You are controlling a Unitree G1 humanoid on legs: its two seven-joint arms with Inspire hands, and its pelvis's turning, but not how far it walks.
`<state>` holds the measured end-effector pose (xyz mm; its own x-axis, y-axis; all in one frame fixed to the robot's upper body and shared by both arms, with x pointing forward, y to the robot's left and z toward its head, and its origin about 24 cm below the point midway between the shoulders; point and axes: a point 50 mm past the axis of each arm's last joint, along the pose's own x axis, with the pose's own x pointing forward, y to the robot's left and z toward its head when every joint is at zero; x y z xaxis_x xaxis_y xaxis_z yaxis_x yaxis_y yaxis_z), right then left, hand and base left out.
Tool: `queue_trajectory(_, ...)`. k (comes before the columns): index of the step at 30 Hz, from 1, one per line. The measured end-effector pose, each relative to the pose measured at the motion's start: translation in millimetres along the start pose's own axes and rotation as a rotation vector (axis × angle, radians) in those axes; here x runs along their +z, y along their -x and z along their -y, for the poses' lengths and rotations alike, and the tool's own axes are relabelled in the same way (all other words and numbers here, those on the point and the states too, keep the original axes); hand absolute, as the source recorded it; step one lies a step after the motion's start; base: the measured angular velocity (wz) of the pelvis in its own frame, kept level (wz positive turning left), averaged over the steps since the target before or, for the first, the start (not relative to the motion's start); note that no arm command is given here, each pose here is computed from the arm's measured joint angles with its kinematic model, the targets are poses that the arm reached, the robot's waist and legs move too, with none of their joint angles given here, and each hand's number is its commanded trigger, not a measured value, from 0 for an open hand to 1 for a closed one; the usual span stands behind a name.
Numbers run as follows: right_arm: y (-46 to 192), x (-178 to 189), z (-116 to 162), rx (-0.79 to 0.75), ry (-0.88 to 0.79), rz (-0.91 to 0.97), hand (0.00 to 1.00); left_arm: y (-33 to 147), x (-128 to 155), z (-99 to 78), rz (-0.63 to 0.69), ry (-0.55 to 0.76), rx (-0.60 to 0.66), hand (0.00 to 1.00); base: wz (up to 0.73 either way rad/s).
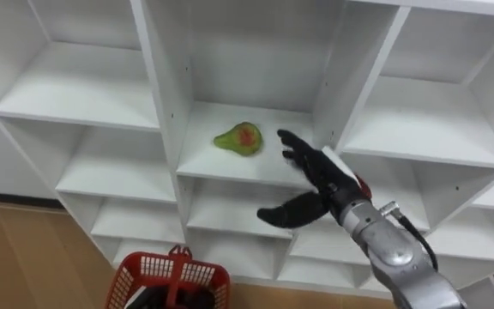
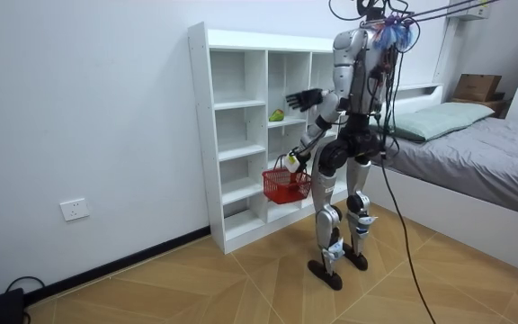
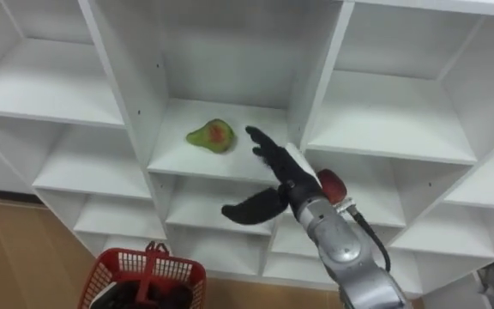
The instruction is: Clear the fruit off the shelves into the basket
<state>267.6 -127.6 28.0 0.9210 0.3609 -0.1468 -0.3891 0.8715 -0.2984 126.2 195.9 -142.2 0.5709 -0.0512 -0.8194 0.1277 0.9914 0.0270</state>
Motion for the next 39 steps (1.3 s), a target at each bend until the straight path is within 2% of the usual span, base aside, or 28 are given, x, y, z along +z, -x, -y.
queue_trajectory(6, -8.0, 17.9, 10.1, -0.042, 0.011, 0.091, 0.00, 6.3, -7.1, -5.6, -0.011, -0.034, -0.009, 1.00, 0.16)
queue_trajectory(25, -8.8, 18.2, 7.7, -0.048, 0.005, 0.095, 0.00, 6.4, -3.1, -5.7, 0.003, -0.049, -0.036, 1.00, 0.04)
queue_trajectory(33, -8.3, 18.1, 10.5, -0.095, 0.001, 0.099, 0.00, 10.2, -6.3, -7.5, -0.006, -0.146, -0.034, 1.00, 0.13)
queue_trajectory(39, -13.8, 7.6, 20.5, -0.147, -0.024, 0.051, 0.00, 13.2, -7.0, -21.2, -0.013, -0.149, -0.012, 1.00, 0.10)
